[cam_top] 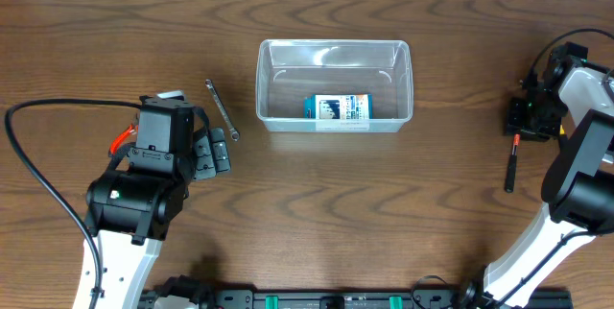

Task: Pack container
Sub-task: 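Move the right gripper to the orange-handled hammer and grasp its handle, then carry the hammer with the right gripper and drop it into the container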

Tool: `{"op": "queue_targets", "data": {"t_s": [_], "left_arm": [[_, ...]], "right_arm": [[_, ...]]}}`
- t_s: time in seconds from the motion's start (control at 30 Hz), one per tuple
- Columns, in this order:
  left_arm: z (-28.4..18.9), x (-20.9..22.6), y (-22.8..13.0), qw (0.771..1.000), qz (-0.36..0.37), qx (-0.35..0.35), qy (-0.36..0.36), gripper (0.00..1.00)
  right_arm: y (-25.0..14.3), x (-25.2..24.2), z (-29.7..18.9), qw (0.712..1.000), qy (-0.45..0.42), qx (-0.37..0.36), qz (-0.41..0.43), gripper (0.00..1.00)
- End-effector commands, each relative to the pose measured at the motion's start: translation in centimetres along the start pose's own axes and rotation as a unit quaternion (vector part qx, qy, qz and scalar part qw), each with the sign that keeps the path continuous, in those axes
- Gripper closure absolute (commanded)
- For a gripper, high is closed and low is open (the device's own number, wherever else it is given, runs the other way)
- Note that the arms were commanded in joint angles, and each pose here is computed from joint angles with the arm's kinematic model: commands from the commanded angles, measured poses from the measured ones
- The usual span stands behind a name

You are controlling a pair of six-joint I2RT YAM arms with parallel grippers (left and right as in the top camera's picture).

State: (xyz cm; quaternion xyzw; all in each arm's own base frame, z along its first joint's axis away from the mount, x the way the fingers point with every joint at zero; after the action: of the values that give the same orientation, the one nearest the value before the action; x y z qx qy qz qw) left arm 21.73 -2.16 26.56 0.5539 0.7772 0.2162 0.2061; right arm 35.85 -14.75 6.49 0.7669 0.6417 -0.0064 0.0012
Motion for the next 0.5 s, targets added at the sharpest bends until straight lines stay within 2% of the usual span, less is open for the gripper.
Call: {"op": "queue_targets", "data": {"t_s": [0.0,0.3,0.47], "left_arm": [[-0.07,-0.08,0.12,1.000,0.004,-0.001,0.001,0.02],[-0.07,-0.08,0.12,1.000,0.004,-0.001,0.001,0.02],[-0.07,-0.08,0.12,1.000,0.004,-0.001,0.001,0.02]], "right_arm": [[-0.79,-0.51,2.23,0.999,-0.007,0.035,0.005,0.68],[-0.79,-0.51,2.23,0.999,-0.006,0.035,0.005,0.79],[-0.78,-0.45,2.23,0.999,-0.007,0.035,0.004,0.89]]}}
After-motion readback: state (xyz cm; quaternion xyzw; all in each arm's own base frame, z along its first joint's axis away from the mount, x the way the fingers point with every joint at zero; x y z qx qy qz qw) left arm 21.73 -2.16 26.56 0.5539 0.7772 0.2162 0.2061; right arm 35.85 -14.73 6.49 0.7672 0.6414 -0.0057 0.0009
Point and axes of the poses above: each gripper's point midway between its finger pads, its own z axis out along the fingers, its own x axis along the line the jaws close on, y = z × x, the point moved 7 cm from there along -z, back along the fingers, and after that the axes turned 8 degrees about -z, right-handed, at the moved point
